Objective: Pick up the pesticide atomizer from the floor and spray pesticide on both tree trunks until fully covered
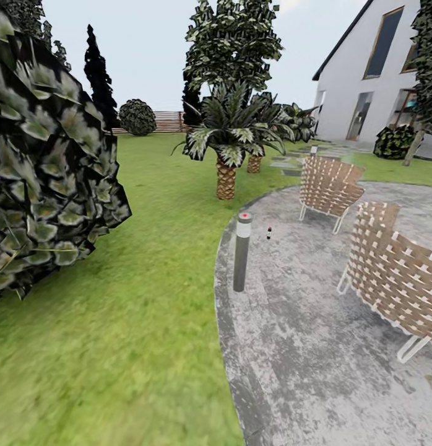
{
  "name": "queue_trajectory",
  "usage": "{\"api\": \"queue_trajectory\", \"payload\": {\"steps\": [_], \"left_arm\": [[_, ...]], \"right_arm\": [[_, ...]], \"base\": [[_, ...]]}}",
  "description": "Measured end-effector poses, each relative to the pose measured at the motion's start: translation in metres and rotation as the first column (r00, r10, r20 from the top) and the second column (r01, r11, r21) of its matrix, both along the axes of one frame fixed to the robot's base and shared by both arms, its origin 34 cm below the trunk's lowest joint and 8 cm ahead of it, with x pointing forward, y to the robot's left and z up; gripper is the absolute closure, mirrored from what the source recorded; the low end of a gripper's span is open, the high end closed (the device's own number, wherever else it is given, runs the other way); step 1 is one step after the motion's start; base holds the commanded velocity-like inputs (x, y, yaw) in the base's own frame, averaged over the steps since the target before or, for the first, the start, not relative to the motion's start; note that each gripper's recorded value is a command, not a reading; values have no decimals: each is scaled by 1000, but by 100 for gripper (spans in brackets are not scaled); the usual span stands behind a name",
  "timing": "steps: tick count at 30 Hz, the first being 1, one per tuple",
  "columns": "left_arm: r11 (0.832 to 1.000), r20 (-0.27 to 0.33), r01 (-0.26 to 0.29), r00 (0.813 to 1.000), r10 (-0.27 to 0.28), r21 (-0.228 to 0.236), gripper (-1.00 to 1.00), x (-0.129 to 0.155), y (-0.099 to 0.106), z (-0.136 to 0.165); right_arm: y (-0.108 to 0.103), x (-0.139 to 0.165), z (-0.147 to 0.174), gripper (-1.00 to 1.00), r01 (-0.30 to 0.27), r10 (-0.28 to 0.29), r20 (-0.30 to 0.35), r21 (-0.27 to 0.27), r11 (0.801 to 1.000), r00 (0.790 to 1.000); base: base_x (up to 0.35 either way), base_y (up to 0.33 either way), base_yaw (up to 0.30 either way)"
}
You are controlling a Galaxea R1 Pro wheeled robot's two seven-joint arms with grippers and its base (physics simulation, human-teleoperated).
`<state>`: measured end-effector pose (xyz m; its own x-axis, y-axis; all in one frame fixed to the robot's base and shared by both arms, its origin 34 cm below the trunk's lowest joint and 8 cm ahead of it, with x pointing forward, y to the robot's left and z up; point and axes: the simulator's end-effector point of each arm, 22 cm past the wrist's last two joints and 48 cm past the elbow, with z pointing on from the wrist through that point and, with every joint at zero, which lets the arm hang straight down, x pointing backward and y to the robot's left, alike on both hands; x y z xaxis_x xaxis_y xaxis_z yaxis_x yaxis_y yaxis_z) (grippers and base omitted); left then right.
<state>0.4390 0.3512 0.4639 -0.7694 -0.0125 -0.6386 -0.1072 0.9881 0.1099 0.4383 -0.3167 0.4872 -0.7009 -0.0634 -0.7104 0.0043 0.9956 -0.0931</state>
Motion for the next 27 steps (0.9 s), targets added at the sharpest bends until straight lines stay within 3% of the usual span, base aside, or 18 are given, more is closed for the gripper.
{"api": "queue_trajectory", "payload": {"steps": [9,27], "left_arm": [[1000,0,0,1000,0,0,-100,0,0,0],[1000,0,0,1000,0,0,-100,0,0,0]], "right_arm": [[0,0,0,-100,0,0,-1,0,1000,1000],[0,0,0,-100,-1,1,-1,1,1000,1000]], "base": [[327,102,253],[337,3,14]]}}
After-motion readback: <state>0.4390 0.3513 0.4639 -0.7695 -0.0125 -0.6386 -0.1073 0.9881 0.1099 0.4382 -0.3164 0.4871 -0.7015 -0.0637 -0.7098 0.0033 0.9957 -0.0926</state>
